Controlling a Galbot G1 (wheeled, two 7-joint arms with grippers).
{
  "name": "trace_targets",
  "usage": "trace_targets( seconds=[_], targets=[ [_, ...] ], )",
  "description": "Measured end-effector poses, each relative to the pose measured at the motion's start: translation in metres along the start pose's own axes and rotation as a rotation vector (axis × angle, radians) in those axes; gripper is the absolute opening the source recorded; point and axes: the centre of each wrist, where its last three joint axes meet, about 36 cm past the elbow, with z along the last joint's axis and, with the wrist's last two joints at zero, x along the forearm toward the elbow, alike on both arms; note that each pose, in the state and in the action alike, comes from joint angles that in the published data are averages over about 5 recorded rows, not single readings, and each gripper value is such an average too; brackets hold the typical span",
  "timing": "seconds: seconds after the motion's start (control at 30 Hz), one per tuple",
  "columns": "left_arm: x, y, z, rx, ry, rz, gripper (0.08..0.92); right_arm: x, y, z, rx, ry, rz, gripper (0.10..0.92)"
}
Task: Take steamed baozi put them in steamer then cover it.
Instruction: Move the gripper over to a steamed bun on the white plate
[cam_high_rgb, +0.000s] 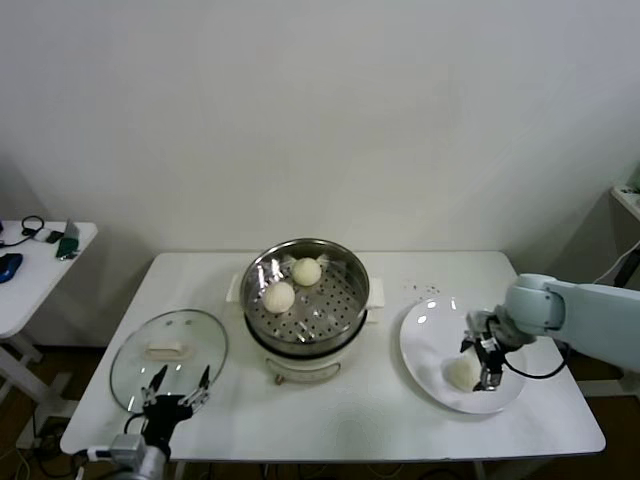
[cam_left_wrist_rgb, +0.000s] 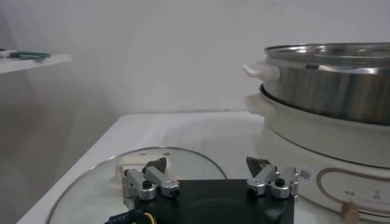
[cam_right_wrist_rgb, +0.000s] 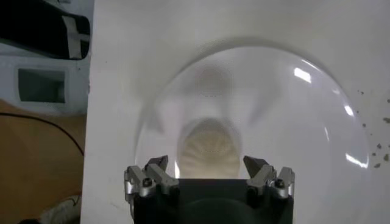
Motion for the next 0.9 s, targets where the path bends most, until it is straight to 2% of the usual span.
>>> trace_targets(
  seconds=[0.6,0.9],
  targets=[
    [-0.003,0.001,0.003,0.006,0.005,-0.005,0.823,-0.024,-0.006,-0.001,0.002,0.017,0.003,0.820],
    [-0.004,0.002,0.003,0.007,0.005,-0.006,0.823,-0.022,-0.010,-0.002,0.014,0.021,-0.003,0.722]
  ],
)
